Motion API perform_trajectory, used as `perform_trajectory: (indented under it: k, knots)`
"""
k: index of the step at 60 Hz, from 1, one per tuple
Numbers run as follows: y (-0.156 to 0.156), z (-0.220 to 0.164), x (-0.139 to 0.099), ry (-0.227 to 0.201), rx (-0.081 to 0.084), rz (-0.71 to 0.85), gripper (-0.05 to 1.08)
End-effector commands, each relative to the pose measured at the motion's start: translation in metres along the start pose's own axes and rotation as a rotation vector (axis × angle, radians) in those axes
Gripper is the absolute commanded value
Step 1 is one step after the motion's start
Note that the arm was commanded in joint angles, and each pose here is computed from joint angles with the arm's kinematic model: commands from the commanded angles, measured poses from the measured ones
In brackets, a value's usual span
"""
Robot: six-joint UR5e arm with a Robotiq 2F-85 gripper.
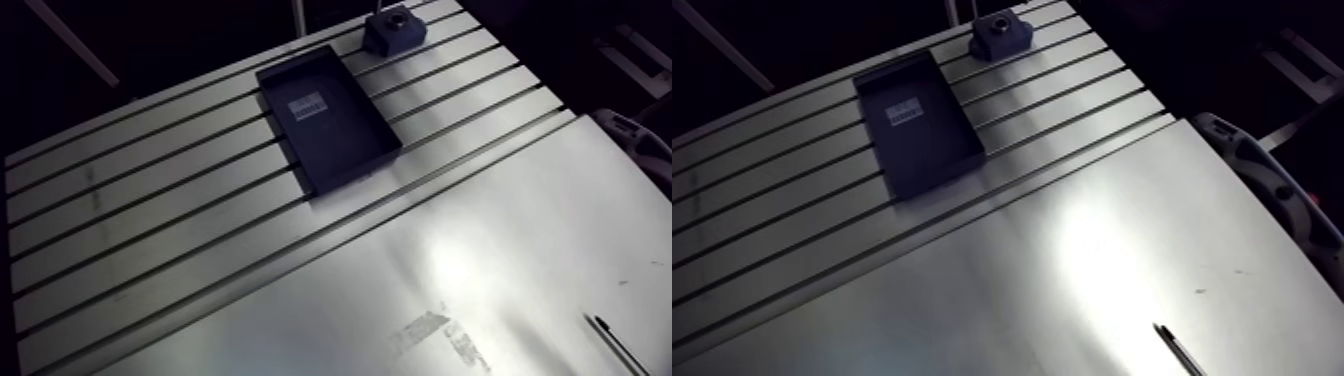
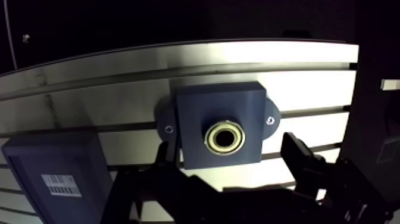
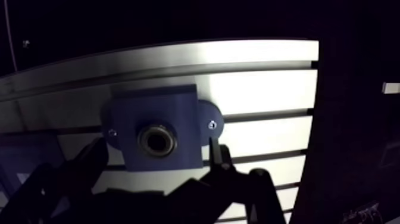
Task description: Pick up the bearing and press it into the housing until flush.
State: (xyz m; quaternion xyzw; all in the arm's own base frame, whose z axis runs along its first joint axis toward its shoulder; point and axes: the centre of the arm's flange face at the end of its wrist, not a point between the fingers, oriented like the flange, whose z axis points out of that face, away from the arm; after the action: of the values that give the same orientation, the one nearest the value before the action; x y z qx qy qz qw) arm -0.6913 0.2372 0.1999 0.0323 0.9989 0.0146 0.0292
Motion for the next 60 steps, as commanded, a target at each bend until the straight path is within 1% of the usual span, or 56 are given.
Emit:
perform_trajectory:
  k: [1,4,6,7,8,9,10,11,12,13,14,15,16,17,18,21,24,30,38,52,60]
  knots:
    - [-0.001,-0.024,-0.001,0.02,-0.006,-0.001,0.0]
    - [-0.001,-0.03,-0.003,0.021,-0.007,-0.001,0.01]
    - [-0.003,-0.035,-0.004,0.023,-0.008,-0.001,0.03]
    - [-0.003,-0.041,-0.005,0.023,-0.009,0.001,0.16]
    - [-0.003,-0.041,-0.005,0.023,-0.009,0.001,0.16]
    - [-0.002,-0.046,-0.005,0.02,-0.008,0.002,0.37]
    - [-0.002,-0.048,-0.005,0.01,-0.004,0.002,0.54]
    - [-0.002,-0.048,-0.005,0.01,-0.004,0.002,0.54]
    - [-0.002,-0.048,-0.005,0.001,0.001,0.001,0.7]
    - [-0.002,-0.048,-0.005,0.001,0.001,0.001,0.7]
    - [0.0,-0.049,-0.005,-0.004,0.003,0.003,0.87]
    - [0.0,-0.049,-0.005,-0.004,0.003,0.003,0.87]
    - [0.0,-0.048,-0.005,-0.005,0.008,0.004,0.95]
    - [0.0,-0.048,-0.005,-0.005,0.008,0.004,0.95]
    - [0.0,-0.046,-0.005,-0.008,0.007,0.002,1.04]
    - [0.001,-0.048,-0.005,-0.011,0.007,0.005,1.07]
    - [0.001,-0.045,-0.005,-0.026,0.014,0.004,1.08]
    - [0.001,-0.041,-0.006,-0.043,0.02,0.001,1.08]
    - [0.0,-0.039,-0.006,-0.045,0.021,0.0,1.08]
    - [-0.002,-0.024,-0.006,-0.056,0.031,-0.001,1.08]
    - [-0.002,-0.02,-0.004,-0.054,0.03,-0.002,1.08]
